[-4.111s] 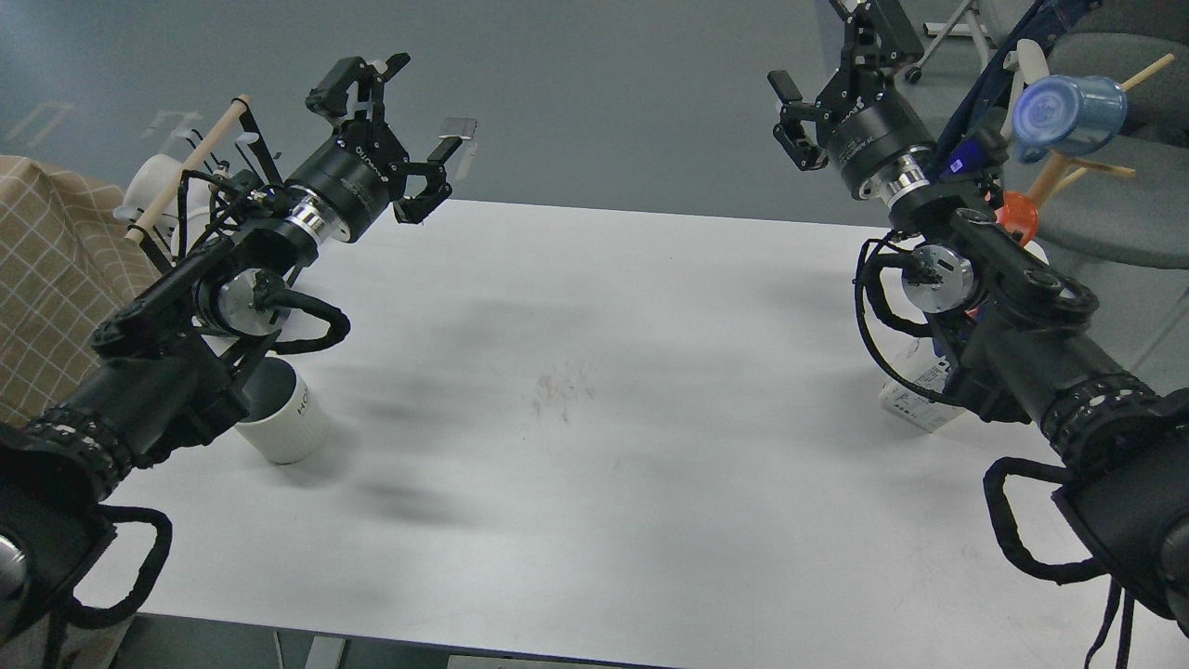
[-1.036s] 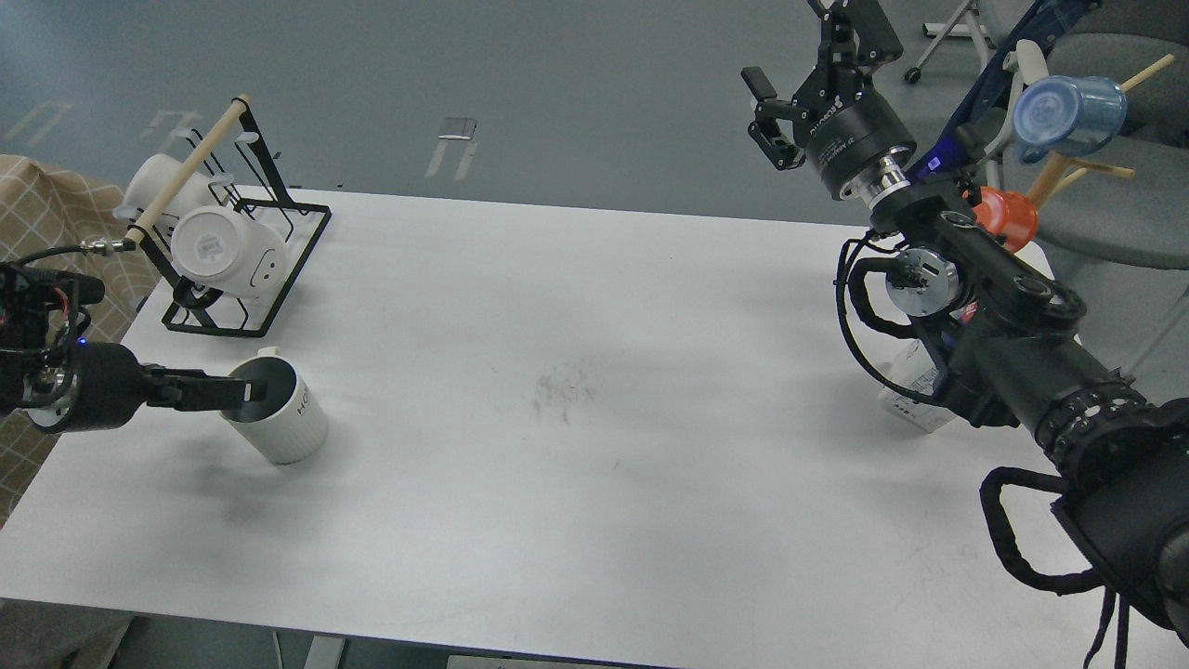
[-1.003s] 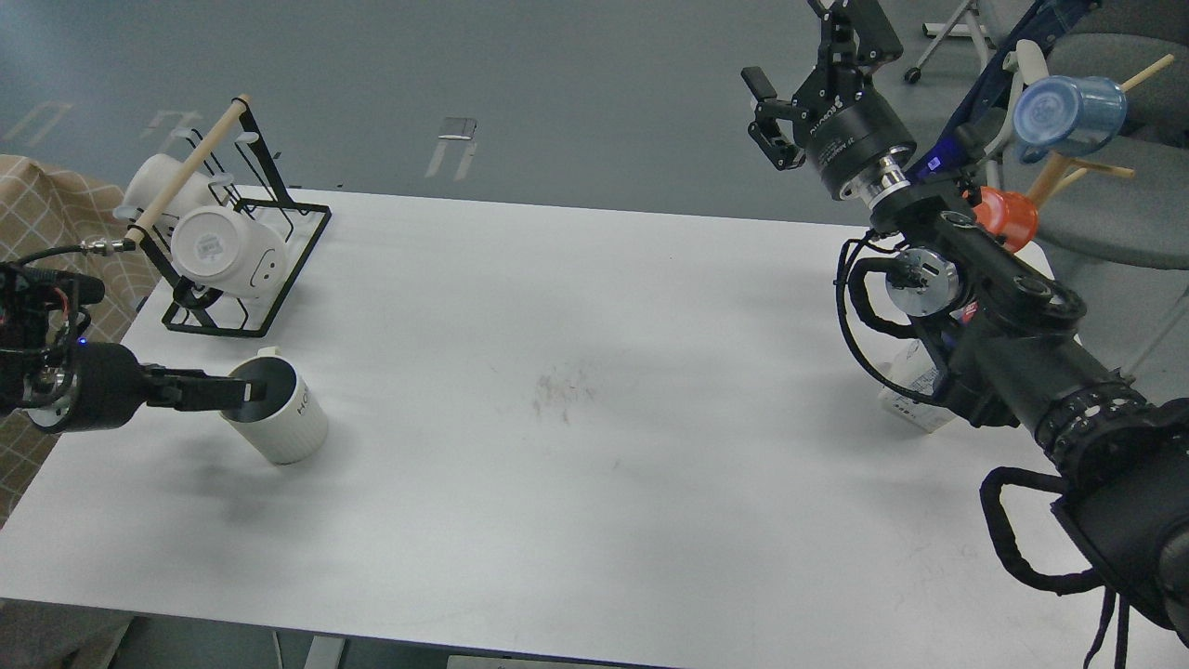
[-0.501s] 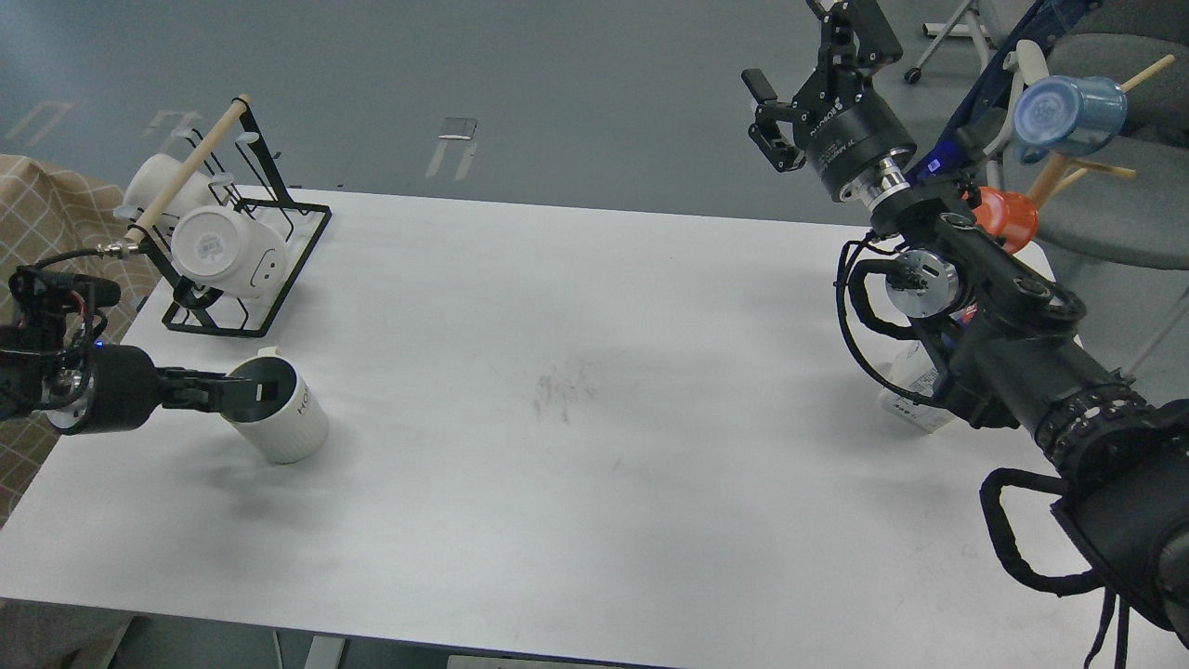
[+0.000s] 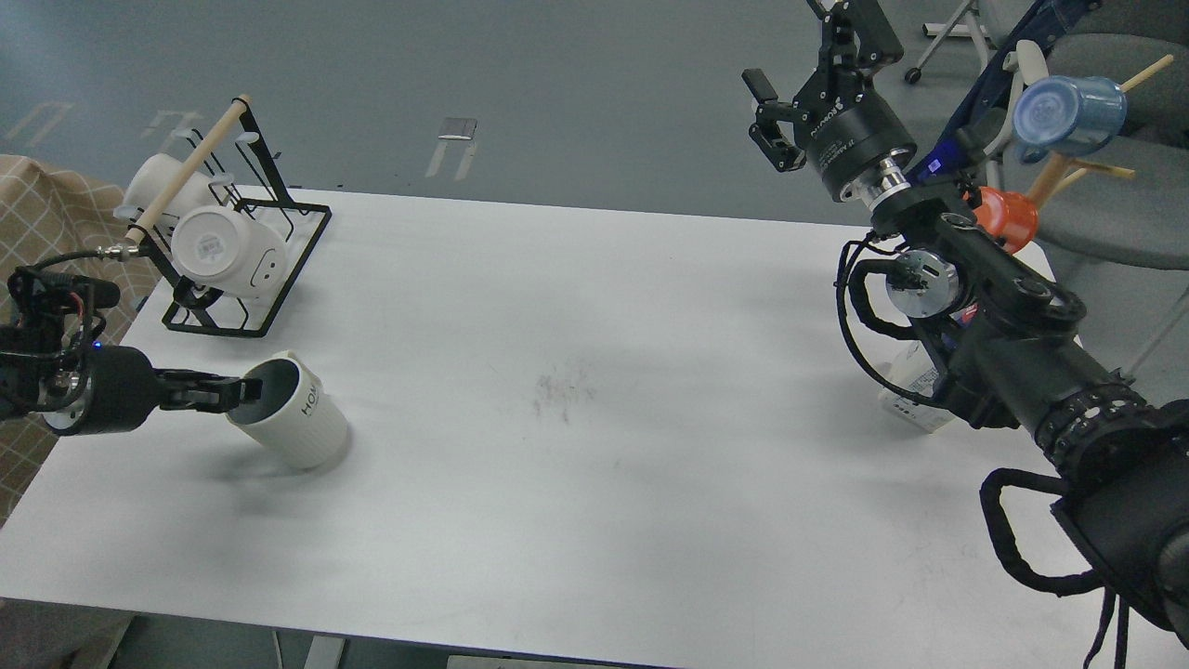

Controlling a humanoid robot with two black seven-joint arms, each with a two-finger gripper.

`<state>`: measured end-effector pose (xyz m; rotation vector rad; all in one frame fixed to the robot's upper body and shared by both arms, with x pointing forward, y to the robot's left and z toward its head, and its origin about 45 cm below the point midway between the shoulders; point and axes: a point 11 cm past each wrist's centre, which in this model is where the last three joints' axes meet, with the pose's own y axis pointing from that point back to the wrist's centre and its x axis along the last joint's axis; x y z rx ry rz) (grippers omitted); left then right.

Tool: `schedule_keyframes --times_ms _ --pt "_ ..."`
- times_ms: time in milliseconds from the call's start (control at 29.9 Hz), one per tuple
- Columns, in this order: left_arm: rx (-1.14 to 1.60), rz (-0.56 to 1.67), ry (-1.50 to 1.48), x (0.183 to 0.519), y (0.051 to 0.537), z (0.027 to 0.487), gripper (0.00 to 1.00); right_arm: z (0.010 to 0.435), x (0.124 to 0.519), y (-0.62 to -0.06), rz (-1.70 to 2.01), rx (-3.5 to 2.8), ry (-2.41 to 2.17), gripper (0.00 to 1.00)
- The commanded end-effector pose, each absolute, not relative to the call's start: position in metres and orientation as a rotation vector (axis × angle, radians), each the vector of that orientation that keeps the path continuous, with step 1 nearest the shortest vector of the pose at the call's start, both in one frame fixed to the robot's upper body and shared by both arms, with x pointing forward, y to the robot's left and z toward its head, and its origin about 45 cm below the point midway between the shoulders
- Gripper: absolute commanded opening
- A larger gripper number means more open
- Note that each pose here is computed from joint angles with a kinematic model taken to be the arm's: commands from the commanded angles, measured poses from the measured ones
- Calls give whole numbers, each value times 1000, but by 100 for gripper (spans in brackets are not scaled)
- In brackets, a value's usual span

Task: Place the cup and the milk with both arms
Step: 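Grasp the white cup's rim with the left gripper, then lift the cup with the left gripper and set it upright mid-table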

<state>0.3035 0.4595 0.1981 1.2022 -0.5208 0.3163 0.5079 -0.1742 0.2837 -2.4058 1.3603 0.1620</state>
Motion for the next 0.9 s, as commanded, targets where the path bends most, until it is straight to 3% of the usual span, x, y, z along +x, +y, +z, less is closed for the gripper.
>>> schedule_keyframes --times_ms 0,167,468,635,869 --pt "1192 306 -535 304 455 202 0 284 508 -174 161 -2405 1362 100" --pt "1157 284 -627 312 437 231 0 283 508 -175 162 -2405 1364 100" --pt "976 234 -980 358 341 323 0 294 513 -180 123 -2391 1392 100" --pt "889 216 -1029 379 282 316 0 313 521 -180 66 -2367 1429 100" --pt "947 108 -1015 395 238 257 0 359 532 -168 -40 -2335 1426 100"
